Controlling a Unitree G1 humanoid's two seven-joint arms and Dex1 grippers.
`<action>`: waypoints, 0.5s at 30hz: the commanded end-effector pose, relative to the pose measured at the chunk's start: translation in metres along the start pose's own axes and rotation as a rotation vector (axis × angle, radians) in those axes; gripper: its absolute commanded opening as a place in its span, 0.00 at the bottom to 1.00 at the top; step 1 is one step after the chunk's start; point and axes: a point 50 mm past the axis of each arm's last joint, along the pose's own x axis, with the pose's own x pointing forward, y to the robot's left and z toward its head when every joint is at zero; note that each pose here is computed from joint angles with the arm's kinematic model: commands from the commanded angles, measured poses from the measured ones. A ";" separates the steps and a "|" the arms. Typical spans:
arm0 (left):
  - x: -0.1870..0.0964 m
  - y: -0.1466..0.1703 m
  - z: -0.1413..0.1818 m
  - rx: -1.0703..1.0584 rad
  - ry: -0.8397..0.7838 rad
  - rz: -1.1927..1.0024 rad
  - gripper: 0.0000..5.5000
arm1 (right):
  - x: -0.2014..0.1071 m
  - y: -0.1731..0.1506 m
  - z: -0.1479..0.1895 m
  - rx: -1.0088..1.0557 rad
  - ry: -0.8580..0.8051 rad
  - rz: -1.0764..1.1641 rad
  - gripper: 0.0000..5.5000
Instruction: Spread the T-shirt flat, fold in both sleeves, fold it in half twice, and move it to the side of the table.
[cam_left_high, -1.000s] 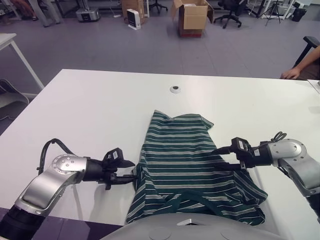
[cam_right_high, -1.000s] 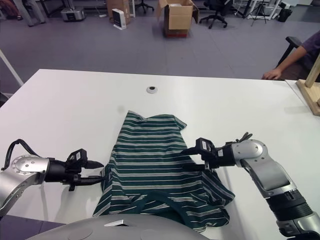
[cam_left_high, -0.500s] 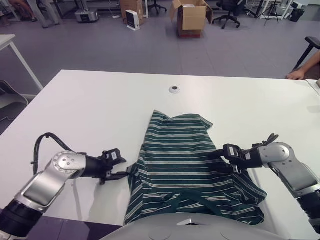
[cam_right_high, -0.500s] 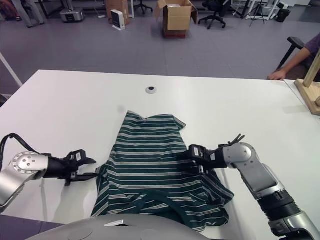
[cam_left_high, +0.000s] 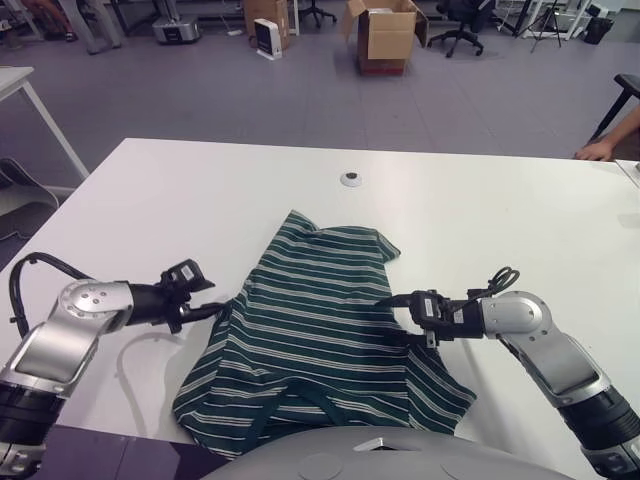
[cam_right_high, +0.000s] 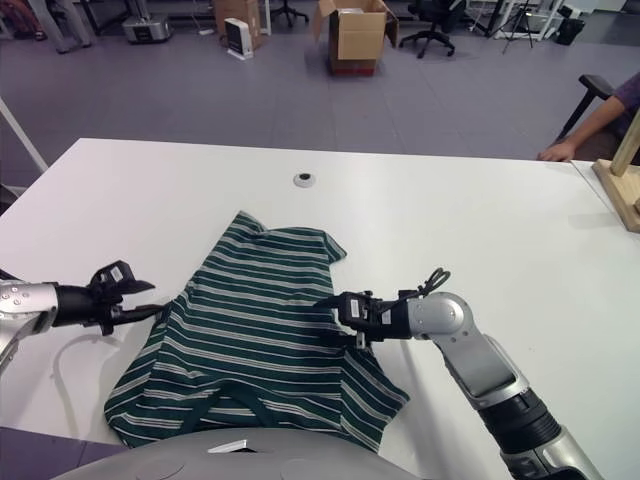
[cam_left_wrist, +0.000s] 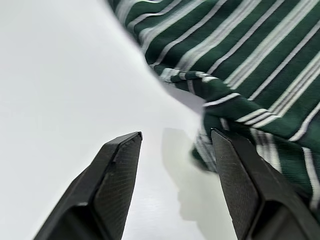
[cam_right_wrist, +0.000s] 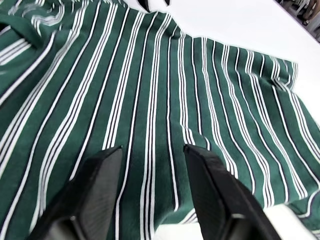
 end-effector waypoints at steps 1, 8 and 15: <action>0.011 0.006 0.030 0.032 -0.132 0.016 0.46 | 0.006 0.005 -0.020 -0.063 0.148 0.083 0.41; 0.084 -0.025 0.075 0.218 -0.282 -0.039 0.46 | -0.053 0.043 -0.028 0.089 0.286 0.517 0.41; 0.109 -0.107 0.070 0.325 -0.313 -0.414 0.46 | -0.058 -0.066 -0.004 0.120 0.036 -0.163 0.41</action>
